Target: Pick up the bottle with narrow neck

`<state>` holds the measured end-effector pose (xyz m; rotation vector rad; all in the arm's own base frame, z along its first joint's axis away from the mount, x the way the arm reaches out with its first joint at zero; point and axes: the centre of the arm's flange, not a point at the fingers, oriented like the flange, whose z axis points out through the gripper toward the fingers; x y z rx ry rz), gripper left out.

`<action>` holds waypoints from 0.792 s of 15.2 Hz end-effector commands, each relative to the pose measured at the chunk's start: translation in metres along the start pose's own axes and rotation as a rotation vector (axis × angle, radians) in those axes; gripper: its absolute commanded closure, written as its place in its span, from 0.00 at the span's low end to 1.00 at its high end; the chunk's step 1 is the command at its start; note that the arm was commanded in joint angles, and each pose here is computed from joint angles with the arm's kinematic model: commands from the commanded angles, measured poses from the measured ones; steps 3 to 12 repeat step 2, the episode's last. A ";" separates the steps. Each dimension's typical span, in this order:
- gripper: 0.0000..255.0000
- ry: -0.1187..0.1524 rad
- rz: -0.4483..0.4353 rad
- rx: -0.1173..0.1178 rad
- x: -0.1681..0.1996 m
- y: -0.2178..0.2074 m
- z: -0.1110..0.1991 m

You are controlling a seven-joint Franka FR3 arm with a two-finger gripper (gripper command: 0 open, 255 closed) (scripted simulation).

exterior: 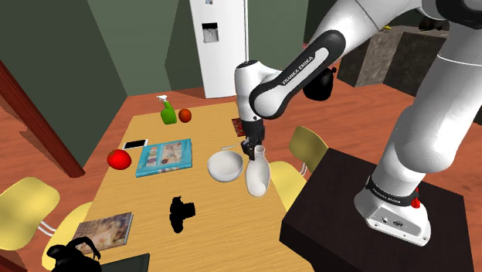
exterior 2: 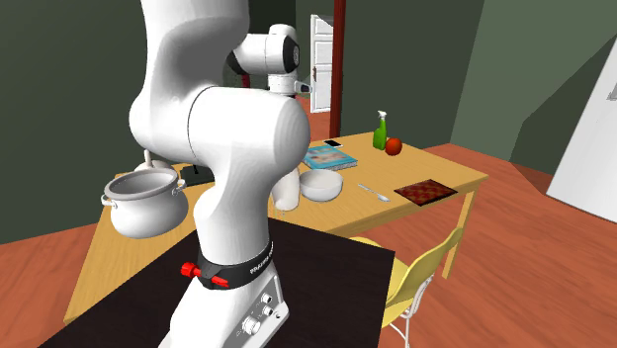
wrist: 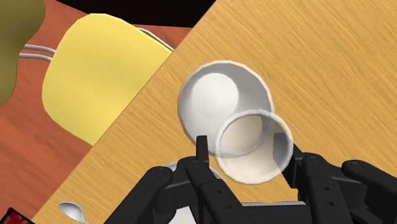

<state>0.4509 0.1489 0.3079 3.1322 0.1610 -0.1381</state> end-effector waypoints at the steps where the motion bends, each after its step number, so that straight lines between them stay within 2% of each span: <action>1: 1.00 0.000 0.000 0.000 0.002 0.000 -0.006; 12: 1.00 0.000 0.000 0.000 0.002 0.000 -0.006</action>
